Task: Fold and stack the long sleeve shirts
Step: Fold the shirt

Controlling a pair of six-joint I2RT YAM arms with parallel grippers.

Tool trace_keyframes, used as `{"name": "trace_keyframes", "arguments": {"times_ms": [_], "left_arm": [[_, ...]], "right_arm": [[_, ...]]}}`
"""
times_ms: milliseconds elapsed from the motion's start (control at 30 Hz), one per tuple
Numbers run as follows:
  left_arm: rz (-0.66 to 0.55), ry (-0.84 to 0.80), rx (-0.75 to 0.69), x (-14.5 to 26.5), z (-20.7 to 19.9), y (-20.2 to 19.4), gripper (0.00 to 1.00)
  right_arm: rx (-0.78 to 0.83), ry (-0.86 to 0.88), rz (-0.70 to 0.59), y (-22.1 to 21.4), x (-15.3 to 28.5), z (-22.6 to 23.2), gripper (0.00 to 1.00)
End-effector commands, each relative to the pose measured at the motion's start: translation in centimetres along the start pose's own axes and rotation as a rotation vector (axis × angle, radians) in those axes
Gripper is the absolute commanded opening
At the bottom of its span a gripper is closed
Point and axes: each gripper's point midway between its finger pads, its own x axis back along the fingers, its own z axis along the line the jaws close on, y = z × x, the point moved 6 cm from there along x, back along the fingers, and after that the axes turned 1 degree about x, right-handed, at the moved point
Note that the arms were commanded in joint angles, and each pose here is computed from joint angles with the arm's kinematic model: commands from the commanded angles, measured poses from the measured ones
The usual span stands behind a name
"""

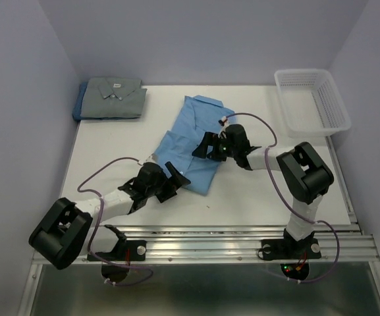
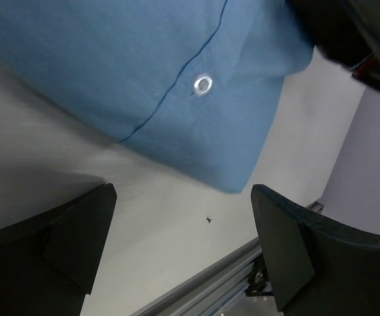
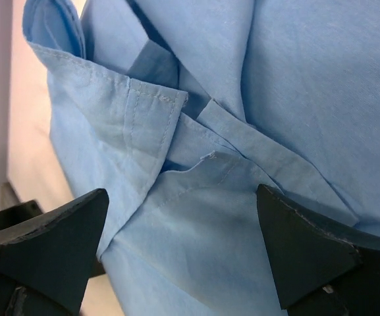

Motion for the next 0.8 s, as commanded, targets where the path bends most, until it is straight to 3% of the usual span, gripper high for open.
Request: {"name": "trace_keyframes", "arguments": {"times_ms": [0, 133, 400, 767], "left_arm": [[-0.060, 0.080, 0.147, 1.0, 3.2, -0.9, 0.97], [-0.111, 0.123, 0.211, 2.1, 5.0, -1.1, 0.86], [-0.213, 0.137, 0.289, 3.6, 6.4, -0.8, 0.84], [-0.271, 0.181, 0.298, 2.4, 6.1, 0.4, 0.64]], "right_arm": [[-0.216, -0.106, 0.120, -6.7, 0.9, 0.2, 1.00], [-0.285, -0.131, 0.083, -7.8, 2.4, 1.2, 1.00], [-0.284, -0.157, 0.063, -7.0, 3.3, 1.7, 1.00], [-0.231, -0.125, 0.067, -6.3, 3.7, 2.6, 1.00]]}}
